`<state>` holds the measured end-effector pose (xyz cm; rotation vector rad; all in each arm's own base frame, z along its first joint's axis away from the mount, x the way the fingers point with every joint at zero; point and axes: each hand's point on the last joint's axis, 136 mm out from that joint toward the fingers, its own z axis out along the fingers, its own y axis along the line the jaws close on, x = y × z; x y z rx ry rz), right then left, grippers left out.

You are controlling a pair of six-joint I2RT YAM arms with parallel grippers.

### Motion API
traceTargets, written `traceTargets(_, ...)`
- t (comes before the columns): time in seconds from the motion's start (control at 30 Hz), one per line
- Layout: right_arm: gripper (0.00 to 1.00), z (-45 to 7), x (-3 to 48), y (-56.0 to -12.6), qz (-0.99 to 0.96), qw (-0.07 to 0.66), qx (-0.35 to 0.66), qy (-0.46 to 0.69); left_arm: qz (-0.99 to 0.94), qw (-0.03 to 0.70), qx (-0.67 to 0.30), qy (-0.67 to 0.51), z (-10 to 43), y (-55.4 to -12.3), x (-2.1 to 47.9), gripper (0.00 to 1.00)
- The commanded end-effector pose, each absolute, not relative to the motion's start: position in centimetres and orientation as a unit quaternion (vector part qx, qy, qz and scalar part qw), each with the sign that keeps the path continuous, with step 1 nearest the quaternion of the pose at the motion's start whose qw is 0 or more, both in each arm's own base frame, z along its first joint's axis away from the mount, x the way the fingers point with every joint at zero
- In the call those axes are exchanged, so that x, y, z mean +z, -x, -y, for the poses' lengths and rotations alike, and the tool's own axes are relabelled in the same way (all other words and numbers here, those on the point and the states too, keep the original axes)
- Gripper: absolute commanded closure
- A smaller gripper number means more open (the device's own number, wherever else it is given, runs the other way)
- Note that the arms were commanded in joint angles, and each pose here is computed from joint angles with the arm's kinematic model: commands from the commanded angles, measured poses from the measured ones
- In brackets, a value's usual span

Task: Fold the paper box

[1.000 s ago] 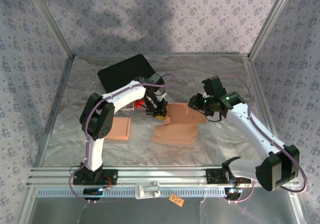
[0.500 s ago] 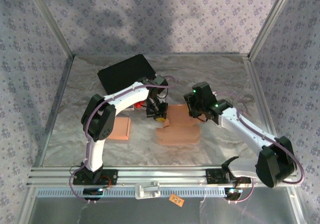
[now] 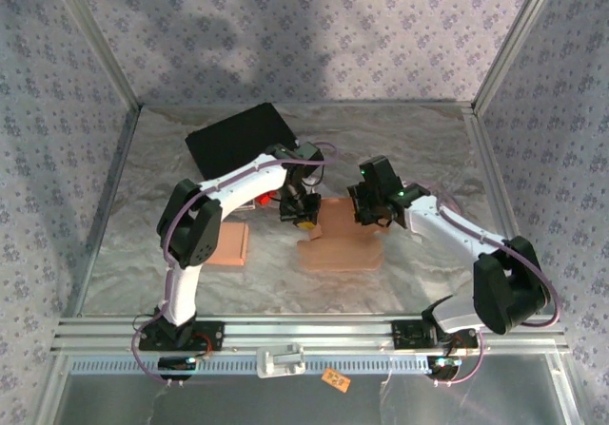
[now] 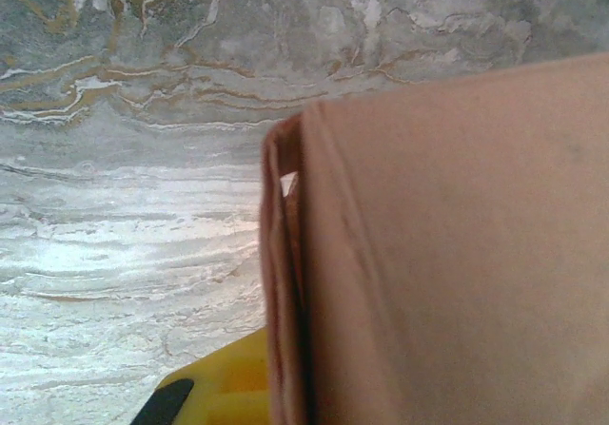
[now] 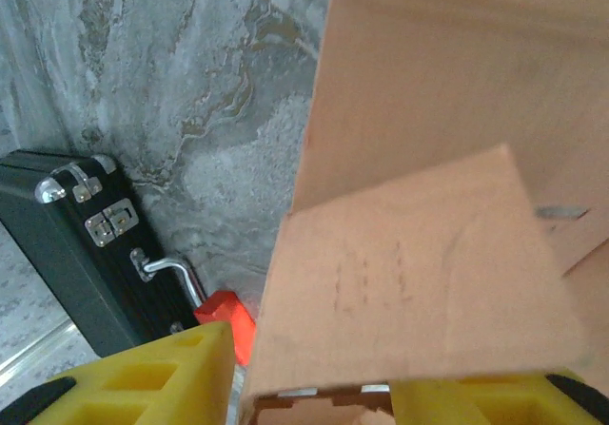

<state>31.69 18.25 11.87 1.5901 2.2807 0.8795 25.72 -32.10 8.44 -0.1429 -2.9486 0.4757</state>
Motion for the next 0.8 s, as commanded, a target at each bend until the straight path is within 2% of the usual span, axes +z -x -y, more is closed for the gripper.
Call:
traceTargets(0.0, 0.52, -16.9, 15.0, -32.6, -0.801, 0.151, 0.334, -0.472, 0.986, 0.082, 0.137, 0.055, 31.5, -25.5, 8.3, 1.00)
traceTargets(0.1, 0.51, -14.4, 20.1, -32.9, -0.848, 0.230, 0.338, -0.336, 0.984, 0.082, 0.146, 0.060, 31.1, -25.9, 8.7, 1.00)
traceTargets(0.17, 0.47, -12.4, 21.6, -31.6, -0.876, 0.264, 0.309, -0.261, 0.980, 0.068, 0.171, 0.076, 31.6, -26.5, 9.6, 1.00)
traceTargets(0.27, 0.61, -11.4, 21.0, -29.6, -0.889, 0.241, 0.337, -0.196, 0.975, 0.064, 0.187, 0.099, 31.8, -26.9, 10.2, 1.00)
traceTargets(0.37, 0.77, -11.2, 19.9, -27.9, -0.901, 0.222, 0.326, -0.180, 0.975, 0.063, 0.189, 0.097, 31.4, -27.5, 10.4, 1.00)
traceTargets(0.4, 0.79, -11.4, 19.7, -27.8, -0.900, 0.219, 0.327, -0.186, 0.975, 0.062, 0.189, 0.095, 31.3, -27.6, 10.4, 1.00)
traceTargets(0.47, 0.77, -11.7, 19.4, -28.2, -0.896, 0.218, 0.330, -0.201, 0.975, 0.061, 0.189, 0.094, 31.3, -27.7, 10.5, 1.00)
traceTargets(0.53, 0.68, -11.6, 19.4, -29.0, -0.895, 0.223, 0.320, -0.214, 0.975, 0.062, 0.191, 0.094, 31.4, -27.6, 10.5, 1.00)
traceTargets(0.6, 0.63, -11.7, 19.7, -30.3, -0.893, 0.236, 0.314, -0.219, 0.975, 0.060, 0.192, 0.096, 31.5, -27.5, 10.6, 1.00)
traceTargets(0.77, 0.61, -14.0, 19.1, -32.4, -0.901, 0.219, 0.311, -0.207, 0.975, 0.052, 0.194, 0.099, 31.9, -27.5, 10.8, 1.00)
